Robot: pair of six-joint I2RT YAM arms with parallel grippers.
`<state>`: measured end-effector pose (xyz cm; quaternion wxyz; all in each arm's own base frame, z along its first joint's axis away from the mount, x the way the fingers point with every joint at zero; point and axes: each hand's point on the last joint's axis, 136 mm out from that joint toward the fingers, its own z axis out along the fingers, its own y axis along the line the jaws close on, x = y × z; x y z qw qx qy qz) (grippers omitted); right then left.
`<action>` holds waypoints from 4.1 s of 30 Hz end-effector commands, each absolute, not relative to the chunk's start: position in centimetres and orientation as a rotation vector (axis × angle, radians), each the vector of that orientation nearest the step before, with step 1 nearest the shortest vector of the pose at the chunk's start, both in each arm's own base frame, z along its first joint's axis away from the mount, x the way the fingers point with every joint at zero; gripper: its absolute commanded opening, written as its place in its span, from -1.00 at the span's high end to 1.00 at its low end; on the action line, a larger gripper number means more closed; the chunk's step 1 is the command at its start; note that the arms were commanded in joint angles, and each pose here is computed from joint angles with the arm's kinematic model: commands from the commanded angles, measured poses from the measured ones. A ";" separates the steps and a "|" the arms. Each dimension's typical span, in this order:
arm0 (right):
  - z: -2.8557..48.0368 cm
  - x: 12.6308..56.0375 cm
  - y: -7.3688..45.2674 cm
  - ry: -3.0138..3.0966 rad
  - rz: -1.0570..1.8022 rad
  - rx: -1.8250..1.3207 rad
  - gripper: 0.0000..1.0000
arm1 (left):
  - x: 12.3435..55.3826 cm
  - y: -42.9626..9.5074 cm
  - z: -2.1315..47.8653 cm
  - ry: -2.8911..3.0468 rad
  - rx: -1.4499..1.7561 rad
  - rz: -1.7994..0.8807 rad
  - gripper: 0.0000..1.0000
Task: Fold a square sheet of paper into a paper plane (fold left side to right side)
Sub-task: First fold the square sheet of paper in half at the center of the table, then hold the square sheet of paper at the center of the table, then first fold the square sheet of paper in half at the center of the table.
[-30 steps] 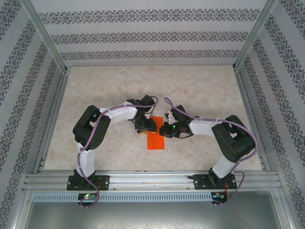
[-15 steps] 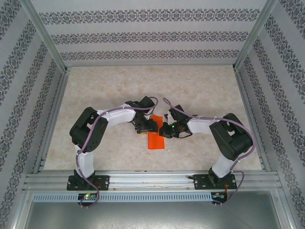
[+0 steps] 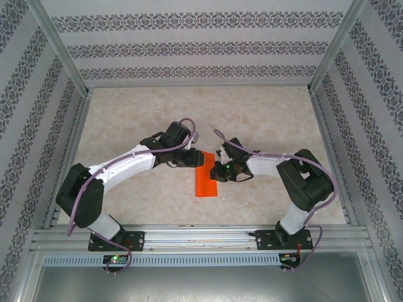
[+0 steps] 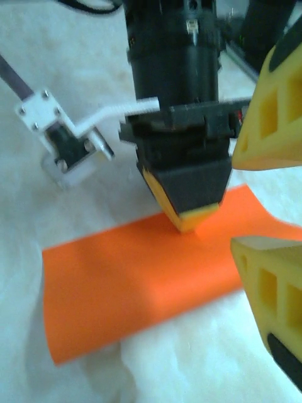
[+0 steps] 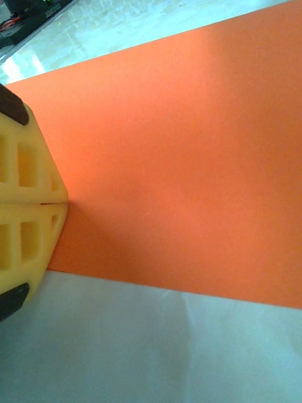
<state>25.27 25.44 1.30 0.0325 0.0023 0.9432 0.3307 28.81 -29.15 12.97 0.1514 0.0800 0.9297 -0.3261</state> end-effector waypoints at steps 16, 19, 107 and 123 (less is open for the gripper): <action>-3.0 22.6 22.1 3.098 0.698 0.040 1.00 | 28.4 -30.0 3.8 2.818 0.202 -1.061 0.87; -3.2 22.4 21.9 3.109 0.681 0.037 1.00 | 28.3 -29.2 2.9 2.834 0.177 -1.051 0.89; -0.2 28.3 26.9 2.871 0.849 -0.014 1.00 | 25.9 -28.4 -0.4 2.969 0.146 -1.013 1.00; -3.4 27.4 23.9 2.989 0.677 0.108 1.00 | 19.3 -27.0 0.0 3.054 0.129 -1.051 1.00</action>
